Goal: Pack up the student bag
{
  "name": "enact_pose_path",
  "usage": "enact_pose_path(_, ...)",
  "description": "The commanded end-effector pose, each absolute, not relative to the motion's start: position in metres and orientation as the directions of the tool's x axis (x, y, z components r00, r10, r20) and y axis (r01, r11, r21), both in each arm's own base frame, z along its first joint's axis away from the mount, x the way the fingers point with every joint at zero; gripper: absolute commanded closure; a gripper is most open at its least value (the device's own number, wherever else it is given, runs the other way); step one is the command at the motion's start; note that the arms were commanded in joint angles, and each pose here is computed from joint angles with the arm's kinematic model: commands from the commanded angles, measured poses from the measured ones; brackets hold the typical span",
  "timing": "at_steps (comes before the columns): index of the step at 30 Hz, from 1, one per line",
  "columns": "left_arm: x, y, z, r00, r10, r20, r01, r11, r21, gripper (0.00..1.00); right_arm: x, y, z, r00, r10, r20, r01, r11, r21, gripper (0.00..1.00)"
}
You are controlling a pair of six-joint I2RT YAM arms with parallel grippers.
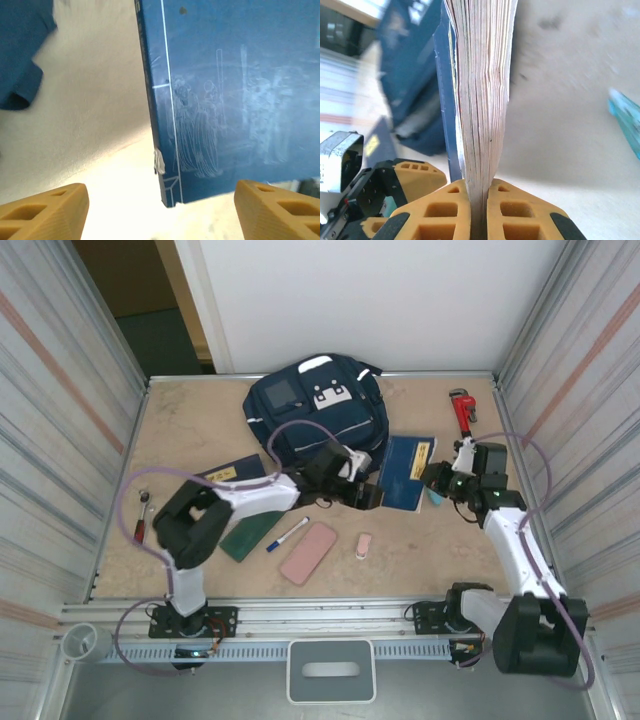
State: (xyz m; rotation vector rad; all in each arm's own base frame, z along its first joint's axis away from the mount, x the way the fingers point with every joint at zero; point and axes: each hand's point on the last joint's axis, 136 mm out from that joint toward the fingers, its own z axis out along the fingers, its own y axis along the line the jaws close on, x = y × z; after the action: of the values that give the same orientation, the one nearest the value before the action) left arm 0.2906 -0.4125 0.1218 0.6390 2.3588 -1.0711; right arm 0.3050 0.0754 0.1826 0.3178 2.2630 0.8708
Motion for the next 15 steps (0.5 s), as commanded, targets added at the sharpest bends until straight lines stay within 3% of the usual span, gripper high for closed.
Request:
enact_pose_path(1,0.303,-0.389,0.205,-0.682,0.096,-0.725,0.678,0.454,-0.578,0.17,0.297,0.103,0.255,-0.68,0.376,-0.63,-0.283,0.657,0.698,1.0)
enact_pose_path(5,0.303,-0.359,0.251,-0.656,0.042,-0.754,0.717,0.348,-0.604,0.12,0.285,0.142,0.298,-0.64,0.272,-0.718,-0.508,0.552,0.661,1.0)
enact_pose_path(8,0.303,-0.344,0.271,-0.631,0.012,-0.776,0.737,0.322,-0.595,0.06,0.279,0.168,0.314,-0.62,0.21,-0.756,-0.608,0.481,0.631,1.0)
enact_pose_path(10,0.304,-0.34,0.276,-0.636,0.016,-0.772,0.74,0.299,-0.603,0.08,0.28,0.185,0.317,-0.63,0.181,-0.755,-0.647,0.415,0.639,1.0)
enact_pose_path(12,0.304,-0.337,0.282,-0.642,0.0,-0.767,0.739,0.268,-0.618,0.16,0.283,0.196,0.318,-0.635,0.162,-0.756,-0.665,0.383,0.641,1.0)
enact_pose_path(15,0.307,-0.331,0.289,-0.645,-0.045,-0.763,0.732,0.249,-0.634,0.45,0.291,0.207,0.31,-0.664,0.142,-0.735,-0.653,0.369,0.661,1.0)
